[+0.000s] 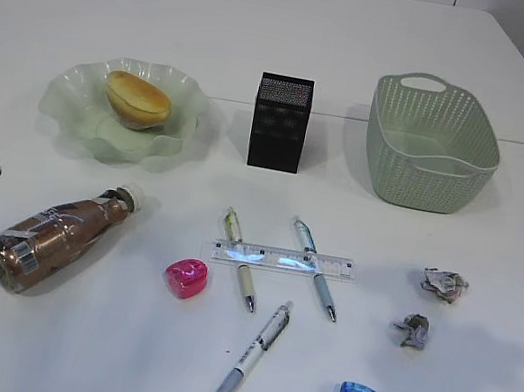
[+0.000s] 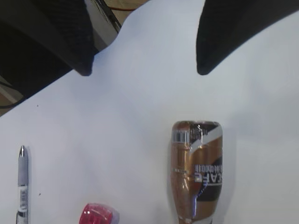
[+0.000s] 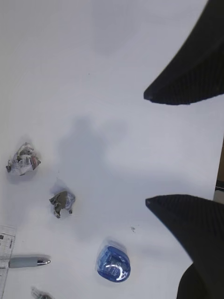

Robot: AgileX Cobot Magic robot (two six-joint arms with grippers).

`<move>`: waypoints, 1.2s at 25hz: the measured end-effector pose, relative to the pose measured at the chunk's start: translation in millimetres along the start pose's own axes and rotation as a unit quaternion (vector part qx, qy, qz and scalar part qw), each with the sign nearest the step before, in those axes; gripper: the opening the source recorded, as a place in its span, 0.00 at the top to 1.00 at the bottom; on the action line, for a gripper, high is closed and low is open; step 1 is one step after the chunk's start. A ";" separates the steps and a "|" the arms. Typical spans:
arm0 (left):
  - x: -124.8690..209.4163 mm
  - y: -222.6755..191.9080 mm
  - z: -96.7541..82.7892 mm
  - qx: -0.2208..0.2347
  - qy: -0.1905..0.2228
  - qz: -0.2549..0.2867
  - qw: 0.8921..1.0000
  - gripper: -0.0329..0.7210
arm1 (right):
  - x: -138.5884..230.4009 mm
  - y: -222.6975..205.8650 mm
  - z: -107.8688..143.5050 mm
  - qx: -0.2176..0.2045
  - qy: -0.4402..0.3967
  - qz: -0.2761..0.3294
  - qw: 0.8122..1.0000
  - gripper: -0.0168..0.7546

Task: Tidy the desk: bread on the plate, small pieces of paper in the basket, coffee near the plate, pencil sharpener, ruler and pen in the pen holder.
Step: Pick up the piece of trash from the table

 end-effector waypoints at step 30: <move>138.3 54.7 -5.3 0.000 0.036 -0.185 0.982 0.33 | -1.1 -7.3 1.7 -0.014 -0.005 0.020 1.000 0.36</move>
Point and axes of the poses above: a point on each arm's last joint axis where the gripper is mounted, y pointing back along that axis away from the gripper, z along the wrist's bending axis when the last joint is at zero, x = y × z, the point moved 1 cm from there along -y, pointing out along that axis toward the gripper, and after that the axes turned 8 degrees about y, right-handed, at the moved point
